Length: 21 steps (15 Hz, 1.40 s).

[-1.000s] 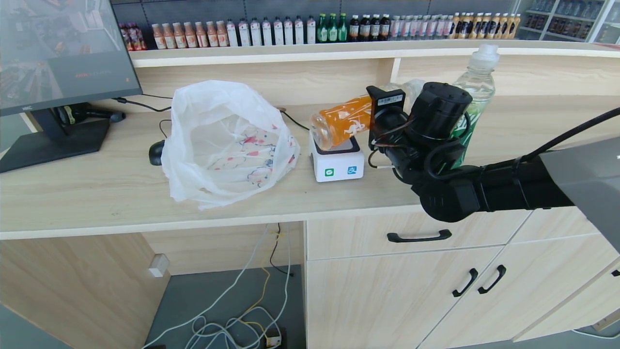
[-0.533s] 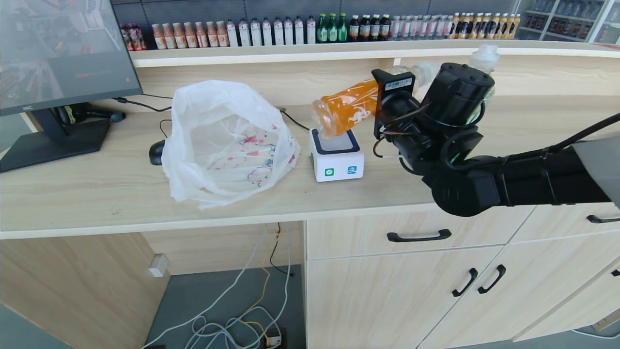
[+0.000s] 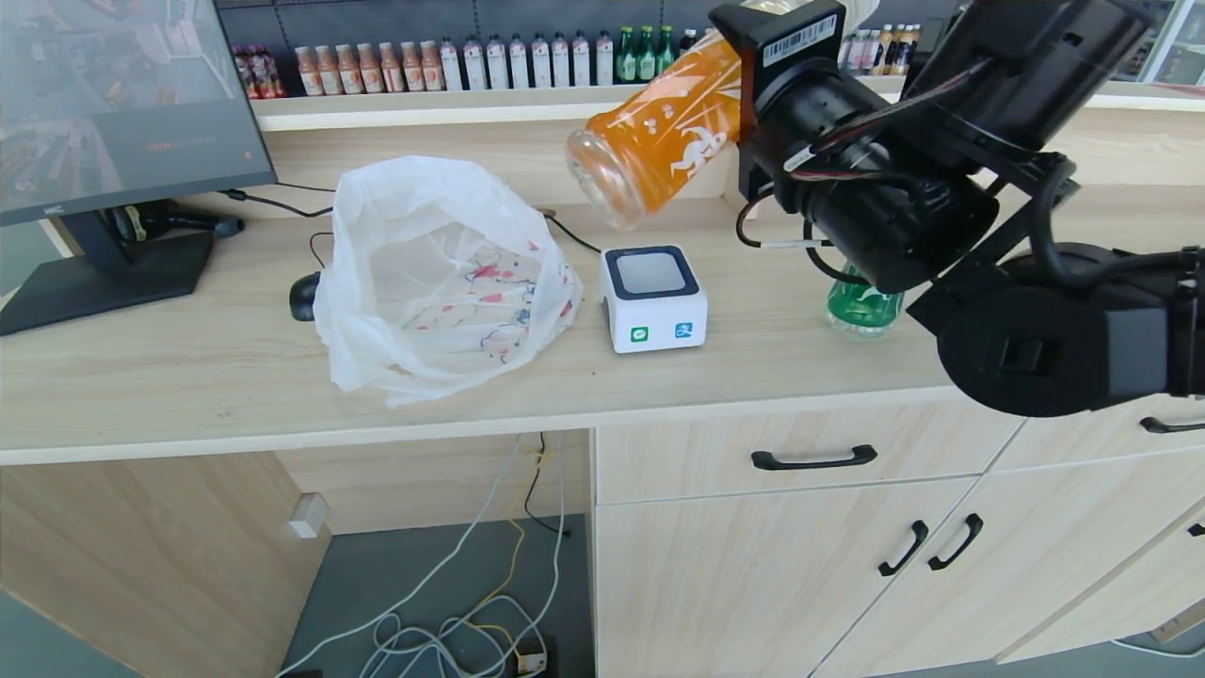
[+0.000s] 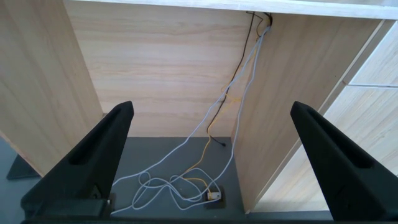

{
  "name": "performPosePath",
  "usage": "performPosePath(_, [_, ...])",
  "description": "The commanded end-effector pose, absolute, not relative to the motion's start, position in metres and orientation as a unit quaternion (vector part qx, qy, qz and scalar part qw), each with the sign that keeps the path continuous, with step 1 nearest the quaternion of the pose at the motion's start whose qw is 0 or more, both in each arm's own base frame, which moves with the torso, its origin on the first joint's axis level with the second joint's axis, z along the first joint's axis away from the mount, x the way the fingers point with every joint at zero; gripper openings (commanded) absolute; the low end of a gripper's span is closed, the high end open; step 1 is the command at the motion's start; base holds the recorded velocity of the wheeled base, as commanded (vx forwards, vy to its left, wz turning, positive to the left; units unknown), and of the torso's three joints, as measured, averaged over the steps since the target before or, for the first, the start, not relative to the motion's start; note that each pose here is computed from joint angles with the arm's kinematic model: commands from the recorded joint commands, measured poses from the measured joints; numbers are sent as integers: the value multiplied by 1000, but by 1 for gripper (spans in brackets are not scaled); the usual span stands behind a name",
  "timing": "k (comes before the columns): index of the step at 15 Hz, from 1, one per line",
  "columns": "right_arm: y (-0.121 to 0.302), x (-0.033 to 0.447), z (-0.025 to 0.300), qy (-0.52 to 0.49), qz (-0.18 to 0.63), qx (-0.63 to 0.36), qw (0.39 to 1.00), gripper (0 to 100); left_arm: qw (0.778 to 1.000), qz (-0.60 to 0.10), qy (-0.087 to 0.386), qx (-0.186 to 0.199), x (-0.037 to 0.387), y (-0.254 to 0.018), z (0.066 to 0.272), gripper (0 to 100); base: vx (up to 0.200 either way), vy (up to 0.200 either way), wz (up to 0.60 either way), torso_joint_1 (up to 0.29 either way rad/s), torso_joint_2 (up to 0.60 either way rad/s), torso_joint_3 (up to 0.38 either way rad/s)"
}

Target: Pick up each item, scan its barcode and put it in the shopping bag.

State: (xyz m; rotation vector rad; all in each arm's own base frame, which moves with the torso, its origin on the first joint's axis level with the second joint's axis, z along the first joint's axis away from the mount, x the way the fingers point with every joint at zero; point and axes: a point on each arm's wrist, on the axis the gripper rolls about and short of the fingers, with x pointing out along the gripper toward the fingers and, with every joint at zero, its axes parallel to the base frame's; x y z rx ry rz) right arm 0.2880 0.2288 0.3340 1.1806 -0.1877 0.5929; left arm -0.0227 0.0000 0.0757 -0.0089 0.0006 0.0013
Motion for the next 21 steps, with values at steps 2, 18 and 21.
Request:
performPosePath(2, [228,236,342,-85,329,466,817,0,1000,1,0,-5,-23,0,76,100,0,0,0,0,0,0])
performPosePath(18, [222,228,249,-200,363,83,906,0,1000,1,2,-4,-23,0,76,100,0,0,0,0,0,0])
performPosePath(21, [209,245,247,-215,351,40,911,0,1000,1,1,-5,-23,0,76,100,0,0,0,0,0,0])
